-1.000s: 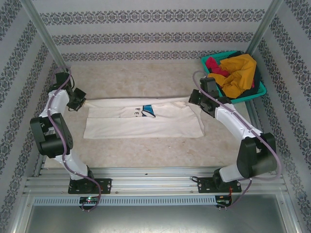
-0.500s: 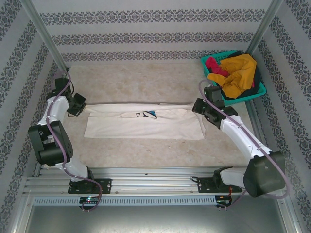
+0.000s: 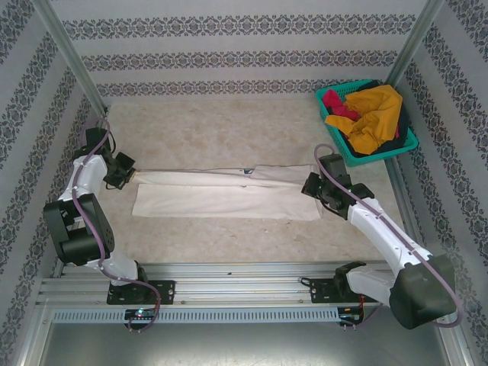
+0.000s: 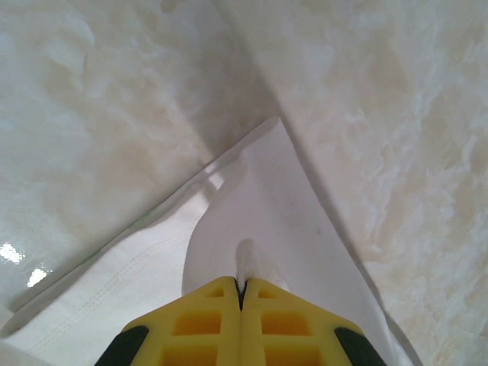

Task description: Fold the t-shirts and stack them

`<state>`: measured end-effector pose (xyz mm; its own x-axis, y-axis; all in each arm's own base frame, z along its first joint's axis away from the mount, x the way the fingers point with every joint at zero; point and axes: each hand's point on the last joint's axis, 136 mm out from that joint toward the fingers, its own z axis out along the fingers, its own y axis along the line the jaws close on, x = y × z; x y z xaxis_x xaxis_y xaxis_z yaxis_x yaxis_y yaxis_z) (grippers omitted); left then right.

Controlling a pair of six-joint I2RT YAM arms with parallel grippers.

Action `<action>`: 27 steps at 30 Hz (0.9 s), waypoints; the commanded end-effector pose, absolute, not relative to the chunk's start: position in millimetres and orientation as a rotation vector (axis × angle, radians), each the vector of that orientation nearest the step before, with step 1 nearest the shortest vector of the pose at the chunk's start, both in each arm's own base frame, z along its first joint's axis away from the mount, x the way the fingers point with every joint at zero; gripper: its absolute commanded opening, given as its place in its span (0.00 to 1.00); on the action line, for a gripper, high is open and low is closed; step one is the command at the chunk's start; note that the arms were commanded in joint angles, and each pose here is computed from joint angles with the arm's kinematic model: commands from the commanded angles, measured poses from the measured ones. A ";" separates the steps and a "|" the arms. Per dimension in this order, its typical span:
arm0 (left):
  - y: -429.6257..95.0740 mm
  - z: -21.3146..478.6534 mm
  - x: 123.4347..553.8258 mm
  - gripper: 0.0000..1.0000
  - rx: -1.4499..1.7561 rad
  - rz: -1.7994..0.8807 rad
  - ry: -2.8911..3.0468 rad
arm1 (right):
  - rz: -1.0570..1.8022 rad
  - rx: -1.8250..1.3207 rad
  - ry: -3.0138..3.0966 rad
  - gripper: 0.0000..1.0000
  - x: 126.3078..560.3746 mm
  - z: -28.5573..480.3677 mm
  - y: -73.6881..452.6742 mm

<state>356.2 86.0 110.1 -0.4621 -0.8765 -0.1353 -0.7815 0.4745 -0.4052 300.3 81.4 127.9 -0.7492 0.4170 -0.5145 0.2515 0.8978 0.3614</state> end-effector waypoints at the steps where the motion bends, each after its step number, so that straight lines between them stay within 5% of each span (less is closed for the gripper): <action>1: 91.4 106.7 340.0 0.00 -1.417 -0.377 2.426 | 0.324 0.545 2.472 0.00 290.2 113.5 76.4; 13: 92.0 97.1 335.1 0.00 -1.448 -0.375 2.435 | 0.273 0.584 2.575 0.00 271.1 79.8 75.6; 27: 87.2 113.6 331.1 0.00 -1.406 -0.405 2.440 | 0.324 0.539 2.543 0.00 253.9 103.4 76.0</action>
<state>340.5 82.7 100.7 -0.4725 -0.8766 -0.0909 -0.7932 0.4680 -0.3897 266.1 80.8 108.7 -0.7754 0.4441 -0.4490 0.2997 0.8846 0.3573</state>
